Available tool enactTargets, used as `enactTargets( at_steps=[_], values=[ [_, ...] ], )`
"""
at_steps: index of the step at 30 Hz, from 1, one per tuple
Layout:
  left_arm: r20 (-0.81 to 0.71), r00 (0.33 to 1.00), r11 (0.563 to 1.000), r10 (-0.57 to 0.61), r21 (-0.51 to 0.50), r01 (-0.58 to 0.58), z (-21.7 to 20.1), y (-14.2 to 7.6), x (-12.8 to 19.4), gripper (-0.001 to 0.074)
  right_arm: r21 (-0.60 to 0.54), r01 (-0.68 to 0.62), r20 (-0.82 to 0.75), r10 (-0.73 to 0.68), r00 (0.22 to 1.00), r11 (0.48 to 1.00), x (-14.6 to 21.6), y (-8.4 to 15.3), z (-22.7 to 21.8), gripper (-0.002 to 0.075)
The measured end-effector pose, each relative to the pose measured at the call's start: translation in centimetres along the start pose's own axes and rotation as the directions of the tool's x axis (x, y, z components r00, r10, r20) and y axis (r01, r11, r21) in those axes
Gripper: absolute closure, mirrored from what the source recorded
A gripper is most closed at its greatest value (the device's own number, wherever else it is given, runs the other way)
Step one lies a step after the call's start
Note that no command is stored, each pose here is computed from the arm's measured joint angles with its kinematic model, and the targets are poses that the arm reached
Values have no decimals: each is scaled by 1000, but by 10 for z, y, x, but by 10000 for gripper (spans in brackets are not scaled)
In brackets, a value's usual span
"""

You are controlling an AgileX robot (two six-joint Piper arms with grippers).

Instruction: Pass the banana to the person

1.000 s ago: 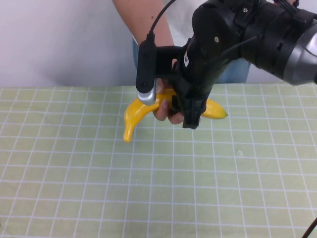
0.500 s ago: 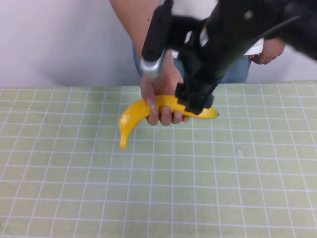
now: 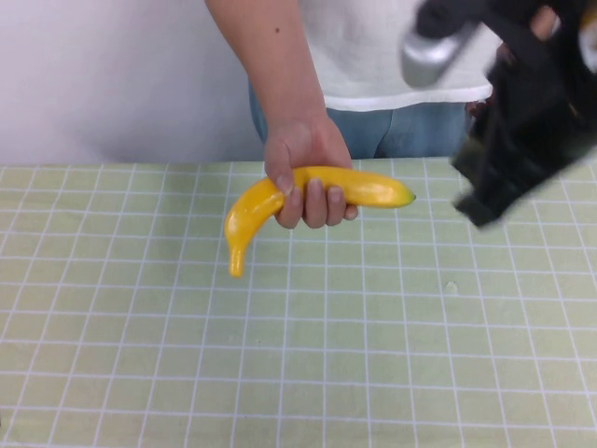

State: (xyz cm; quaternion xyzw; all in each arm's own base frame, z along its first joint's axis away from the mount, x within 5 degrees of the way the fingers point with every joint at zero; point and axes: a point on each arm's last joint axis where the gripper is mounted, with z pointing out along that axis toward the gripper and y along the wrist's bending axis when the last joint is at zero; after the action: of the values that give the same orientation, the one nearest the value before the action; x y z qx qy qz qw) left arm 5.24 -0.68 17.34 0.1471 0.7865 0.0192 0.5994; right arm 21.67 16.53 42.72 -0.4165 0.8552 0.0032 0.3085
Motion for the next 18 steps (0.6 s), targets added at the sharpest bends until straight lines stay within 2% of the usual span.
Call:
enactTargets(
  at_steps=[6,14,18],
  values=[
    [0,1000,1000,0,0,0,0,0,0,734,-43,-155,-102,149,983,987,35,14,11,732],
    [0,1000,1000,0,0,0,0,0,0,734,-13,-166,-142,163,976,986,41,12,21,732],
    [0,1000,1000,0,0,0,0,0,0,734,32,-119,-156,122,980,992,41,10,31,732]
  ],
)
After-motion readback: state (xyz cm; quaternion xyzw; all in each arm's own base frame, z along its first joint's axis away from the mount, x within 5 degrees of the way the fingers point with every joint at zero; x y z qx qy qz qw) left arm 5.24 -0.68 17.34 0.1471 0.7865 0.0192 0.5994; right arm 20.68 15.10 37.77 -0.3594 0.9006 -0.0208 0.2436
